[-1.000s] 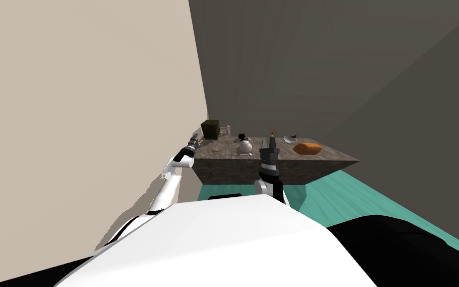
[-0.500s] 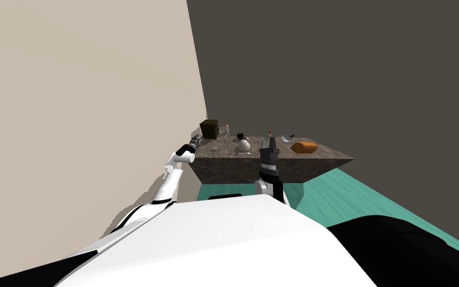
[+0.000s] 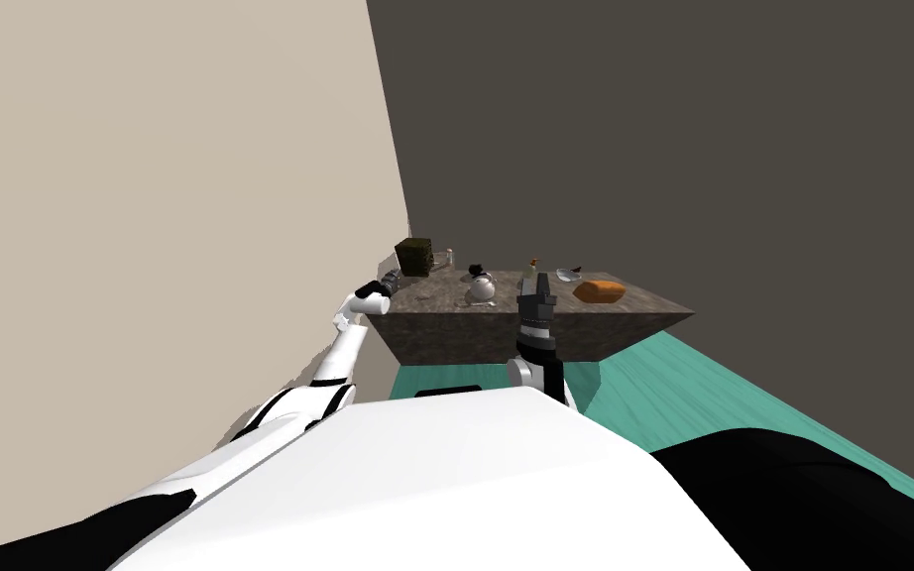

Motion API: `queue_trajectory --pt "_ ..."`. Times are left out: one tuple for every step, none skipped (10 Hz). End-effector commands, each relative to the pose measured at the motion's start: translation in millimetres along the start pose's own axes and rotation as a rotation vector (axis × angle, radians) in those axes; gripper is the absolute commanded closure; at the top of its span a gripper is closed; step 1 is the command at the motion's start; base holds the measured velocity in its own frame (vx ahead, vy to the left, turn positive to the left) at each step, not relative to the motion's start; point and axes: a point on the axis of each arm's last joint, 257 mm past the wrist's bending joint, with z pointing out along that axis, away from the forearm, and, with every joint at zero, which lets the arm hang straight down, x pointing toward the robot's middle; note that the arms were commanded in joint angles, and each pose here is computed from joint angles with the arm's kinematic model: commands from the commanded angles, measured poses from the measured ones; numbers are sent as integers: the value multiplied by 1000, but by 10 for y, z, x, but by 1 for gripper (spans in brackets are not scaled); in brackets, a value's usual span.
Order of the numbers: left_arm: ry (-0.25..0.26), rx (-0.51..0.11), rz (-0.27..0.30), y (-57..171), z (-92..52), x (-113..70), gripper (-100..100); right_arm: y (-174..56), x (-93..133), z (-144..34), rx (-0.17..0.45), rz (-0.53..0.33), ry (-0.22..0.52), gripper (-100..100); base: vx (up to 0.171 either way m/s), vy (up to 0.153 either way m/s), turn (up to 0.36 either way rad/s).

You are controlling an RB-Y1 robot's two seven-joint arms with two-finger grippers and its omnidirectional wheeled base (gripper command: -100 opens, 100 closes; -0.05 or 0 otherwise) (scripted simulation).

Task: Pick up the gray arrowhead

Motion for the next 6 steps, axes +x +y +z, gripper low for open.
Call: queue_trajectory --pt "3 -49 -12 23 94 -23 -100 0 0 0 0 0 0 0 -10 -28 -42" --pt "3 -90 -14 157 114 -28 -100 0 0 0 0 0 0 0 -11 -28 -28" --pt "6 -110 -26 108 171 -49 -100 0 0 0 0 0 0 0 -13 -37 -57" --pt "5 -156 -29 248 196 -53 -100 0 0 0 0 0 0 0 -9 -33 -22" --pt "6 -175 -29 296 188 -51 -100 0 0 0 0 0 0 0 -5 -15 6" --pt "7 -210 -43 287 252 -76 -100 0 0 0 0 0 0 0 -2 -27 -41"
